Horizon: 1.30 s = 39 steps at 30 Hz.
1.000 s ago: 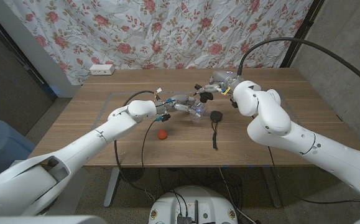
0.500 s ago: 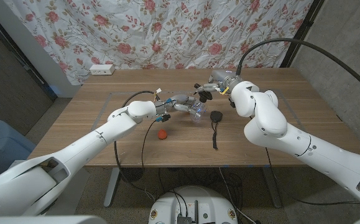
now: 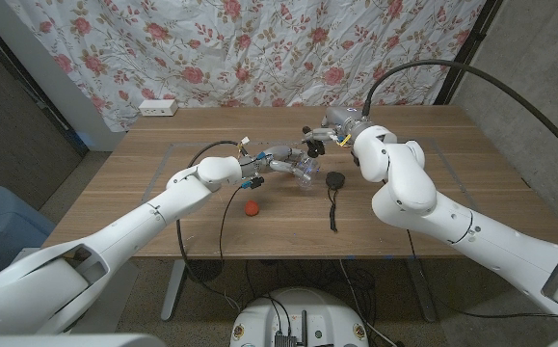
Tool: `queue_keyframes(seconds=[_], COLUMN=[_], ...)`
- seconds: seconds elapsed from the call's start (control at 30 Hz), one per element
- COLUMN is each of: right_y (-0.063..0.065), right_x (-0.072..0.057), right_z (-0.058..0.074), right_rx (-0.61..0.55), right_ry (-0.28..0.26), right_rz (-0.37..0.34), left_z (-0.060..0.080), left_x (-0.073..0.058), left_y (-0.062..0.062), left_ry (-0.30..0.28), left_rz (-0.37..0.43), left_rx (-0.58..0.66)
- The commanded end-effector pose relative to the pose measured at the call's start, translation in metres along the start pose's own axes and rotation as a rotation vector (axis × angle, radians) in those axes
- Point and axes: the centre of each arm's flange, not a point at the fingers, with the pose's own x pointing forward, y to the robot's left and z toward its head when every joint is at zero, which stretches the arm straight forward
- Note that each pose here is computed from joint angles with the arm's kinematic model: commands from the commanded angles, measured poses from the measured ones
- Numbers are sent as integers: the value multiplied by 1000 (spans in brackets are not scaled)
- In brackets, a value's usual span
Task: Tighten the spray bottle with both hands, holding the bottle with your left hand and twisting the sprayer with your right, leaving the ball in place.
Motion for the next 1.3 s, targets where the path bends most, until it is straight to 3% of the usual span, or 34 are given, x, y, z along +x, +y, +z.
queue_keyframes(seconds=[0.03,0.73,1.3], right_y=[2,4,5], right_x=[2,4,8], right_z=[4,5,3], right_rx=[-7,0,12], right_ry=[24,72,76], right_rz=[-33,-81,-80], left_z=[-2,-4,-5], left_x=[-1,1,3], left_y=[-2,-4,-3], left_ry=[-5,-7,-1], left_rz=[8,-2,-10], left_rx=[-8,-18,-23])
